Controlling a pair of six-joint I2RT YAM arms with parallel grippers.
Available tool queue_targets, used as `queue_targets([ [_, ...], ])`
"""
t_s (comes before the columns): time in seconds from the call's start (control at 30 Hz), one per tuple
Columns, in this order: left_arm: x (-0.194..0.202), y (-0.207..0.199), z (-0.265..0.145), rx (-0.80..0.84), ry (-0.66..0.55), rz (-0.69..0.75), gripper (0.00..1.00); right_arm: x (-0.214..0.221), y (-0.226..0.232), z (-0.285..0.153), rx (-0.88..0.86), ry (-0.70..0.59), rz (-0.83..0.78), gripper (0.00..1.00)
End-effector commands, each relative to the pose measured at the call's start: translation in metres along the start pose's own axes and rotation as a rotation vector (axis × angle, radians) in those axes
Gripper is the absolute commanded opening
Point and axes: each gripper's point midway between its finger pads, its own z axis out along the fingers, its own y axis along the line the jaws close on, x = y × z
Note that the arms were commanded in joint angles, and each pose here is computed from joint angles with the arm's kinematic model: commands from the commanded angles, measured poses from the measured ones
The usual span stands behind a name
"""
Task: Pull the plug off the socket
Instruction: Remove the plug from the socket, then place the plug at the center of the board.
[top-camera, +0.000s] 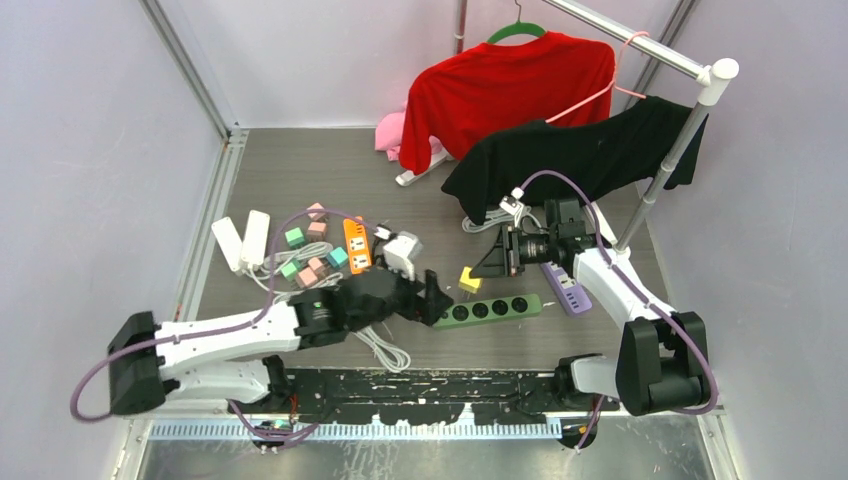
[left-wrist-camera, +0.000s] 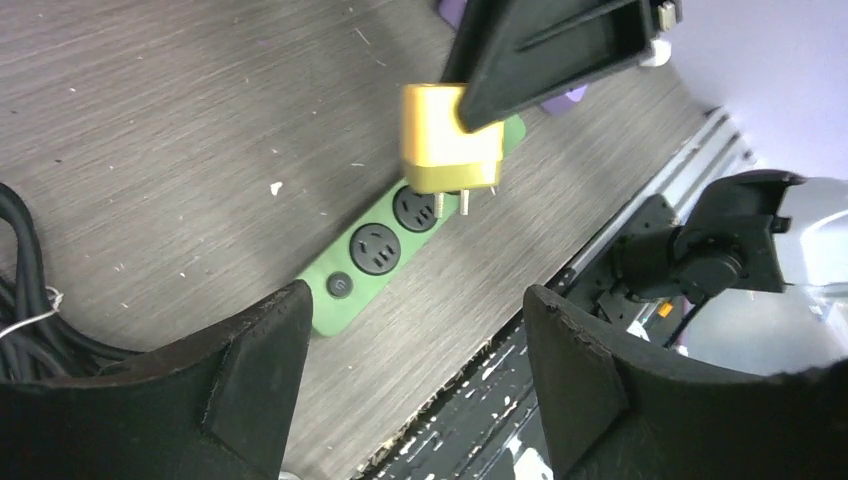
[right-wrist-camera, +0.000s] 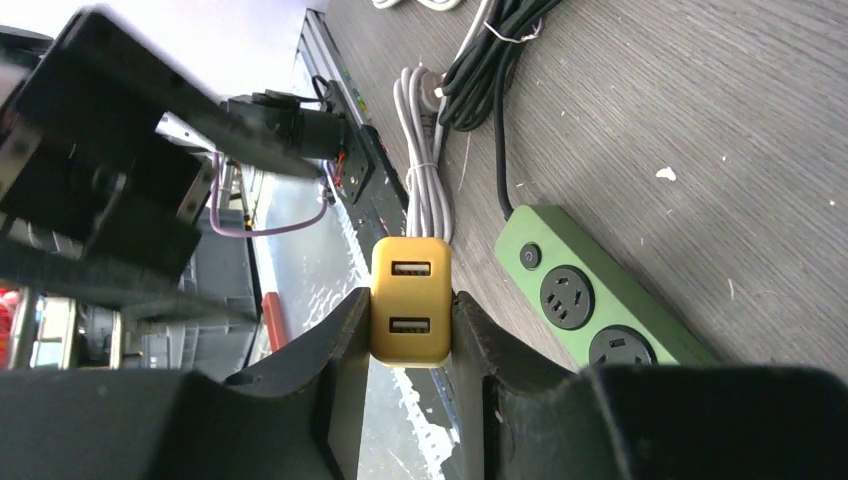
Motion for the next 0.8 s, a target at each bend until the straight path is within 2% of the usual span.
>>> queue_targets([
  [0.0, -0.020, 0.003, -0.005, -0.369, -0.058, 0.149, 0.77, -0.011, 0.009, -0.001, -0.023, -0.028, 0.008, 0.04],
  [0.1, -0.015, -0.006, 0.009, -0.459, 0.001, 0.226, 0.78, -0.010, 0.009, -0.001, -0.022, -0.028, 0.015, 0.04],
  [0.4, -0.021, -0.038, 0.051, -0.450, 0.008, 0.265, 0.79, -0.010, 0.009, -0.001, -0.025, -0.026, 0.016, 0.04],
  [0.53, -0.025, -0.032, 0.060, -0.520, 0.006, 0.299, 0.76, -0.010, 0.009, -0.001, -0.026, -0.027, 0.010, 0.04],
  [0.77, -0.018, -0.031, 0.080, -0.472, 0.050, 0.259, 0.68, -0.009, 0.009, -0.001, -0.026, -0.026, 0.012, 0.04],
])
